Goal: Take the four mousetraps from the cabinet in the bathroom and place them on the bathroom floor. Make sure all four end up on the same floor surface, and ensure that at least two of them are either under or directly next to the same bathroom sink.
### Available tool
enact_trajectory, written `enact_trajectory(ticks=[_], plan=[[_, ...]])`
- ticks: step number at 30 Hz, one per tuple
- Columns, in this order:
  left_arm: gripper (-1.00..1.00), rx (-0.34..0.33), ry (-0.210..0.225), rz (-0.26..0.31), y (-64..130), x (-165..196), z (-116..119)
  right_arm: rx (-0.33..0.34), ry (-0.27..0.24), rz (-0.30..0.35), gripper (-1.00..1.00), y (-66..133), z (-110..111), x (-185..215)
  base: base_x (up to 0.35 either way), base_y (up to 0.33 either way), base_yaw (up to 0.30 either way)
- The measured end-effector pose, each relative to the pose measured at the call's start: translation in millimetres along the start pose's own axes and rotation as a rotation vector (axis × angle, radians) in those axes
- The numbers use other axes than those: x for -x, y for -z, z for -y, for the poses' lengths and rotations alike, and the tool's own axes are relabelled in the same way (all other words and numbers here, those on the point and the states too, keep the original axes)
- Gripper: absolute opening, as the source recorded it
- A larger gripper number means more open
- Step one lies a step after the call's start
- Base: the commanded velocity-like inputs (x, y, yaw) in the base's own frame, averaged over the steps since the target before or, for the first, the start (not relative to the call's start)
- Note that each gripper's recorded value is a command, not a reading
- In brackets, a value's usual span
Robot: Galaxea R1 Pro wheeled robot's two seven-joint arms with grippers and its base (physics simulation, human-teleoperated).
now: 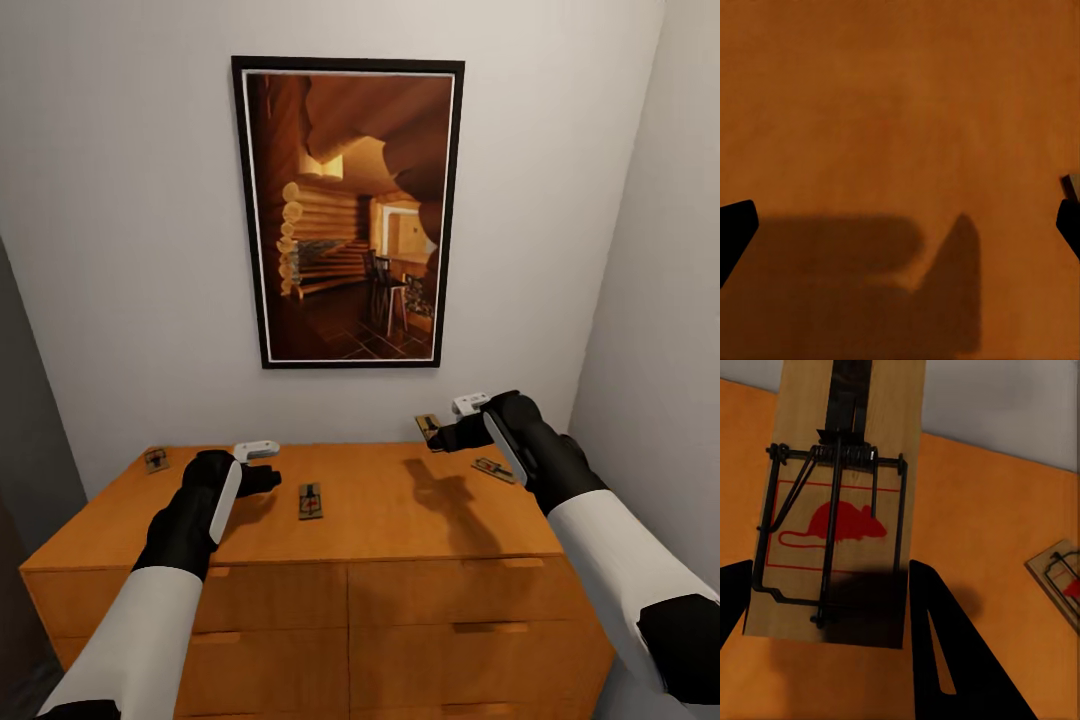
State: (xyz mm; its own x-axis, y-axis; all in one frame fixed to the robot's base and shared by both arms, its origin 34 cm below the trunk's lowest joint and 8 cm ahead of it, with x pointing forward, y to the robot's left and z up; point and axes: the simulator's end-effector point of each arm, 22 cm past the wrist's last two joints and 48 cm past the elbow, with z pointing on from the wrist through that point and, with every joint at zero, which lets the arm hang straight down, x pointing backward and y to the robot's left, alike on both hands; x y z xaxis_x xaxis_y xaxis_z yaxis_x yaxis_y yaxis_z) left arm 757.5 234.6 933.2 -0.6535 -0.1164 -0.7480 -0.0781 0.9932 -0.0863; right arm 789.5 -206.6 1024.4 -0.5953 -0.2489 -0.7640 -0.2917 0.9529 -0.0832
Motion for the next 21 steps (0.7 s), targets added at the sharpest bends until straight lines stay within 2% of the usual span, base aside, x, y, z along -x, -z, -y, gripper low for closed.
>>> enact_trajectory(ticks=[12,14,18,21], plan=[[1.00,0.007,0.002,-0.007,-2.4,-3,-2,-0.002,0.012,0.008,-1.00,1.9,-2,3,0.000,-0.059,-0.003],[1.00,0.005,0.001,-0.011,-2.9,-5,0,-0.002,0.011,0.008,-1.00,2.0,-2,3,0.000,-0.002,0.000],[1.00,-0.006,-0.002,-0.027,-3.5,-11,20,-0.003,0.011,0.008,-1.00,2.2,-1,3,0.000,-0.001,0.000],[1.00,0.019,-0.002,-0.032,-3.0,-14,22,-0.004,0.010,0.007,-1.00,2.3,1,2,0.000,0.000,0.000]])
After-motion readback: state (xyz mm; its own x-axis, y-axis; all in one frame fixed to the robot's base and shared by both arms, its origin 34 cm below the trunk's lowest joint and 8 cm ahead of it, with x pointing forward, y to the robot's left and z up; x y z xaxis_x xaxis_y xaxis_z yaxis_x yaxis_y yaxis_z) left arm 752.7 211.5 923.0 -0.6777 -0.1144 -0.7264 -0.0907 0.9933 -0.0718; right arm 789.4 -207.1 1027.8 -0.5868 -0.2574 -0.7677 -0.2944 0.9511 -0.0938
